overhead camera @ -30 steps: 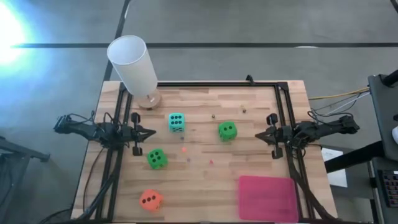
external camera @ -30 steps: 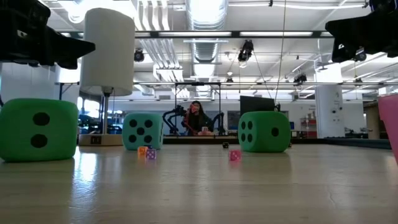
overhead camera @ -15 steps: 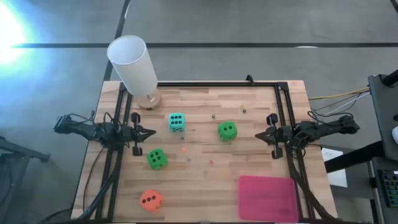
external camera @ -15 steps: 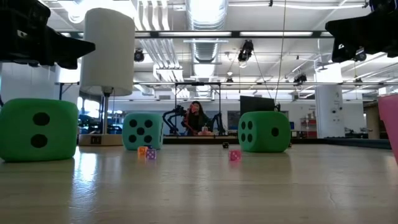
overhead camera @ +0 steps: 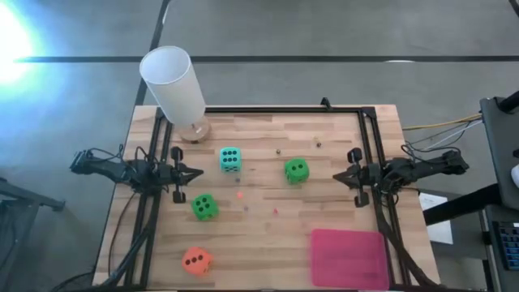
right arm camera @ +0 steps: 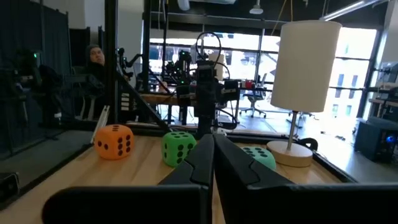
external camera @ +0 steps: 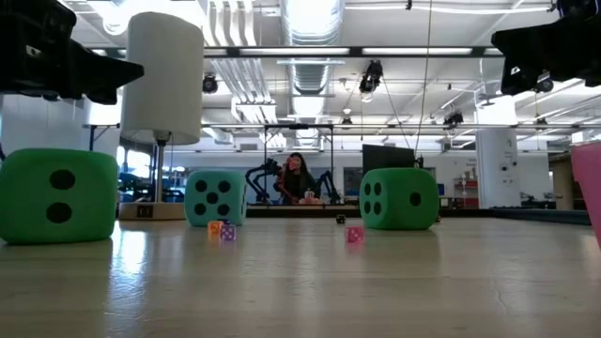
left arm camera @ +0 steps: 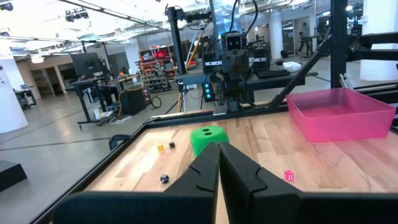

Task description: Pick & Place Dice

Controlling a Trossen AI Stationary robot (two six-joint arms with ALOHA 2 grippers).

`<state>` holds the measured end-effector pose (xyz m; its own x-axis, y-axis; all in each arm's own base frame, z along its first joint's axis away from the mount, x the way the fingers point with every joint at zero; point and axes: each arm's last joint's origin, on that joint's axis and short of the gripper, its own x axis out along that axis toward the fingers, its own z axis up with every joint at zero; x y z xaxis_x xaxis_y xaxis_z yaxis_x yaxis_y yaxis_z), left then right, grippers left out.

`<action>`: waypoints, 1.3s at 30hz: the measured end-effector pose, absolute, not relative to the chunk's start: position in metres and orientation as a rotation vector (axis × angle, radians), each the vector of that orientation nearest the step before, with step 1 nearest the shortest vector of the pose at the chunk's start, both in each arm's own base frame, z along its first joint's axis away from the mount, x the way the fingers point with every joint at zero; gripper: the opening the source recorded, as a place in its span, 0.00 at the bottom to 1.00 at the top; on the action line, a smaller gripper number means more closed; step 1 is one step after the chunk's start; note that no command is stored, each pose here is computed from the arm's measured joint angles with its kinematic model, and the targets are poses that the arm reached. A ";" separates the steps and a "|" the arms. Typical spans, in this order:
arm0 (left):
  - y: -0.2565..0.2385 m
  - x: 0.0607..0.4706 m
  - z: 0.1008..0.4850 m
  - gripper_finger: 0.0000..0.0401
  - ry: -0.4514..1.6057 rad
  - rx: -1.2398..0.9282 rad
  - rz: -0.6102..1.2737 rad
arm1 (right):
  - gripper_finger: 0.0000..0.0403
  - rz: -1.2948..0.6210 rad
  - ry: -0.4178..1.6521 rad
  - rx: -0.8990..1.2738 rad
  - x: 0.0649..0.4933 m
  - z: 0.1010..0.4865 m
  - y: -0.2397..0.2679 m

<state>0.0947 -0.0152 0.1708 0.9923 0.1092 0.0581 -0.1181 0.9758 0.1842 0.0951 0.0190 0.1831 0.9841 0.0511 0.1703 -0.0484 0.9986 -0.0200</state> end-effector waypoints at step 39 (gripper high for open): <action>-0.015 0.095 0.171 0.05 -0.048 0.188 0.115 | 0.02 0.042 -0.051 -0.094 0.116 0.245 0.024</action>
<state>0.0946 -0.0152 0.1708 0.9923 0.1093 0.0582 -0.1183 0.9758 0.1841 0.1165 0.0243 0.2451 0.9978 0.0447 0.0490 -0.0399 0.9947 -0.0950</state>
